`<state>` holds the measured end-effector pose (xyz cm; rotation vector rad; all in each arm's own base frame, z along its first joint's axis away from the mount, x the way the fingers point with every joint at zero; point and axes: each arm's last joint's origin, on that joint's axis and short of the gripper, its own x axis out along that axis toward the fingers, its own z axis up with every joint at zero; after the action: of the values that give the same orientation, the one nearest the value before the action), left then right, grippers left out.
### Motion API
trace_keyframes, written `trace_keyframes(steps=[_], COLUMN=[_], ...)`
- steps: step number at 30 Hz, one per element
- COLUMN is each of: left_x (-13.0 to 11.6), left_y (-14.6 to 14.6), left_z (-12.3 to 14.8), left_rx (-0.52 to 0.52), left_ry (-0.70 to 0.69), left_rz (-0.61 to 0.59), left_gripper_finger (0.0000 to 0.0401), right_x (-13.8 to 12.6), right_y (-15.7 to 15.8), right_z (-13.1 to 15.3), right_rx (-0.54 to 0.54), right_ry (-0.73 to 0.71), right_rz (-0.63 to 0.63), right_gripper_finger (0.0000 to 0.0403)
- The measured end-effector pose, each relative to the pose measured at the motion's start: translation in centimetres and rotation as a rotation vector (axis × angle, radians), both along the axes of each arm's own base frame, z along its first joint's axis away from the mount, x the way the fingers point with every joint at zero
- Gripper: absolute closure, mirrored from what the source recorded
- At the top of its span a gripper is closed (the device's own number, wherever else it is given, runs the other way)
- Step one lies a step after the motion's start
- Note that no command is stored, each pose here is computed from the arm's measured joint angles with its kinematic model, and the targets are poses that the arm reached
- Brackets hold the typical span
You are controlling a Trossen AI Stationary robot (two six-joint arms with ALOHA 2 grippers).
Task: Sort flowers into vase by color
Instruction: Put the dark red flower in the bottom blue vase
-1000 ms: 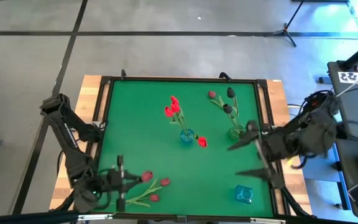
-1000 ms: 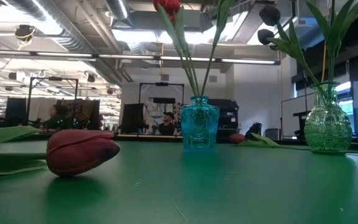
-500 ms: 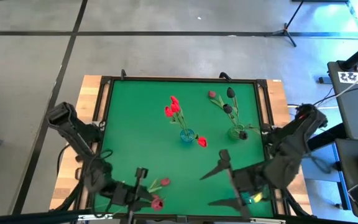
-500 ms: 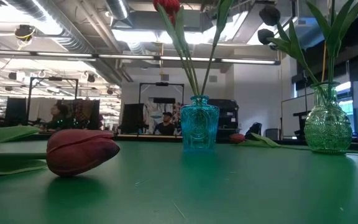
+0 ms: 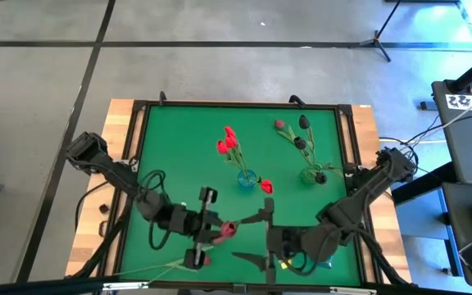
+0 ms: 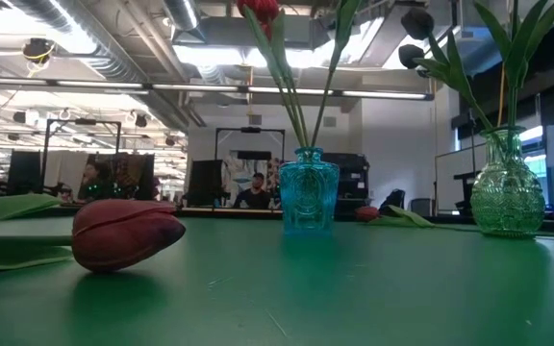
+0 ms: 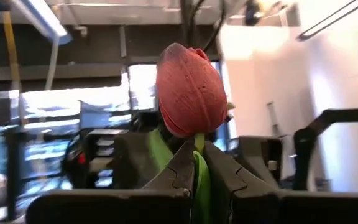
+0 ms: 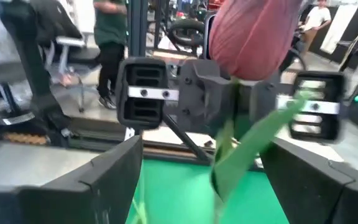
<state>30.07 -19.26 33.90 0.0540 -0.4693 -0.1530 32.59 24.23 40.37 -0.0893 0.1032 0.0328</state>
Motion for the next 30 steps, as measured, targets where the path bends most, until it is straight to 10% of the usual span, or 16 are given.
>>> trace_keyframes(steps=[6,20,30], left_x=[0.0,0.1,-1.1], left_y=[-0.1,0.3,-0.7], left_z=[0.1,0.1,0.3], left_rx=[0.014,-0.062,-0.074], left_ry=[-0.030,-0.008,0.081], left_rz=[-0.093,-0.055,0.072], left_gripper_finger=[0.0389,0.0385,0.0292], right_x=[1.2,2.6,1.9], right_y=[-1.1,-2.5,-2.1], right_z=[-0.1,-0.3,-0.5], right_rx=[0.043,0.086,0.063], right_ry=[0.000,0.007,0.055], right_rz=[0.025,0.113,0.146], right_gripper_finger=[0.0128,0.0386,0.0397])
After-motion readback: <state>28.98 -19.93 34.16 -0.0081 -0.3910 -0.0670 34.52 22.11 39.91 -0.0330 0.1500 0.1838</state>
